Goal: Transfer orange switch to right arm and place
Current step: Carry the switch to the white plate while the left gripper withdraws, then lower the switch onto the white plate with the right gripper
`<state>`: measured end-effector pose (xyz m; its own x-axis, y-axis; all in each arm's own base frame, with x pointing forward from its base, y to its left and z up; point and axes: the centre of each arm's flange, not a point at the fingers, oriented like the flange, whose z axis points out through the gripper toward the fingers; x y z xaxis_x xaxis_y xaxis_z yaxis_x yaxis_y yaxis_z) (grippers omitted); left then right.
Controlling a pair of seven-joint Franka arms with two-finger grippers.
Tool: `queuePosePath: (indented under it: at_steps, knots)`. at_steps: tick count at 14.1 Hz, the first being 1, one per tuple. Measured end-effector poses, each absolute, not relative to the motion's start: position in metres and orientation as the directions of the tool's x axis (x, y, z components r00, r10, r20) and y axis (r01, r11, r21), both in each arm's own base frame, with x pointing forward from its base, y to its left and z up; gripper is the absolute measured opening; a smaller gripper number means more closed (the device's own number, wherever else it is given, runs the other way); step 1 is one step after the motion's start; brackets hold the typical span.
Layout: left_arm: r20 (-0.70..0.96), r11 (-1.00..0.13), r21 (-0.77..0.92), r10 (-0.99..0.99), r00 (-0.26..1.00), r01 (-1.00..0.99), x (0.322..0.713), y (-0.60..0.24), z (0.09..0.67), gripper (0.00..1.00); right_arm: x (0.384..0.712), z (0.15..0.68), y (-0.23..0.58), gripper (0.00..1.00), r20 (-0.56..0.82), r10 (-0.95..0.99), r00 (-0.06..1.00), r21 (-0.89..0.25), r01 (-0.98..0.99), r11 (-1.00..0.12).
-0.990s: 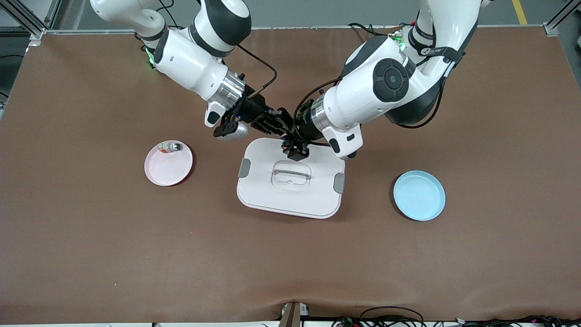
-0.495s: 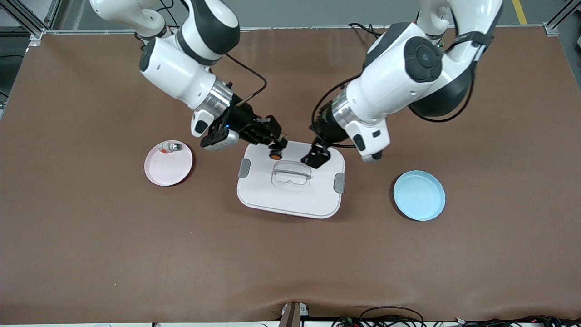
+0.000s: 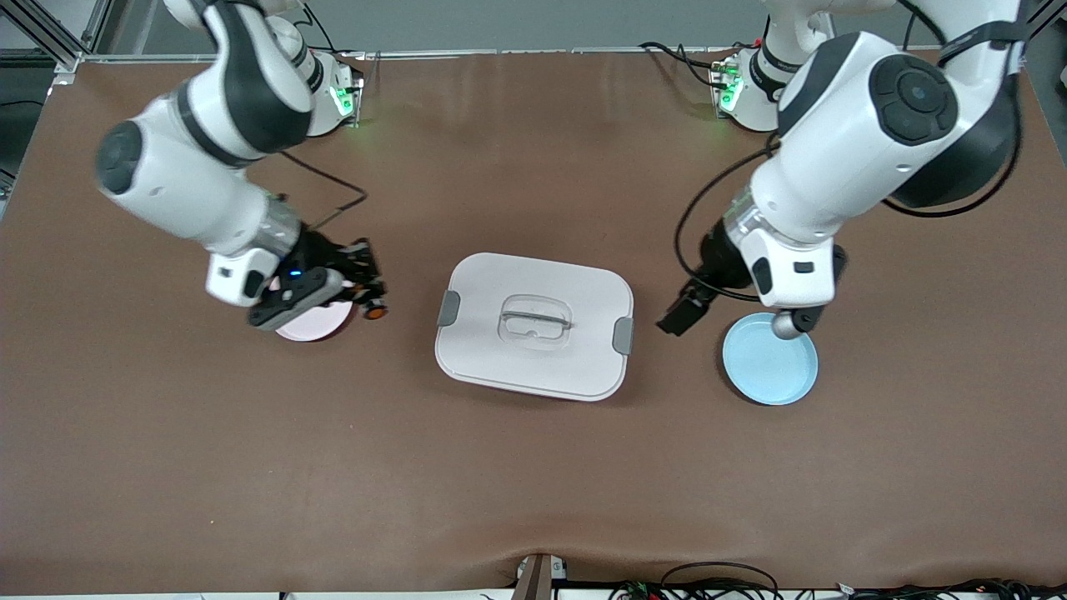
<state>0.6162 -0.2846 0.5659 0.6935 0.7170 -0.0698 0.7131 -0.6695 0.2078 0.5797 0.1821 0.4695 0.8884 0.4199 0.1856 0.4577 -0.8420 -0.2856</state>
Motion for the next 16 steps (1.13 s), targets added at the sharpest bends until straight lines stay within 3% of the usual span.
queuePosePath:
  at_steps: [5, 10, 13, 16]
  knots:
    - [0.020, -0.864, 0.081, 0.500, 0.866, 0.497, 0.634, -0.209, 0.556, 1.00, 0.580, 0.458, 0.069, 0.36, 0.176, 0.782, 0.598, -0.081, 0.801, -0.594]
    - [0.044, -0.949, 0.004, 0.314, 0.948, 0.314, 0.639, -0.134, 0.571, 1.00, 0.554, 0.418, 0.056, 0.36, 0.102, 0.949, 0.297, 0.062, 0.951, -0.304]
    - [0.056, -0.977, -0.014, 0.212, 0.976, 0.213, 0.640, -0.079, 0.586, 1.00, 0.531, 0.374, 0.046, 0.36, 0.078, 0.984, 0.157, 0.072, 0.984, -0.163]
    - [0.061, -0.996, -0.028, 0.084, 0.995, 0.086, 0.640, -0.040, 0.594, 1.00, 0.517, 0.340, 0.039, 0.36, 0.066, 0.992, 0.107, 0.064, 0.992, -0.112]
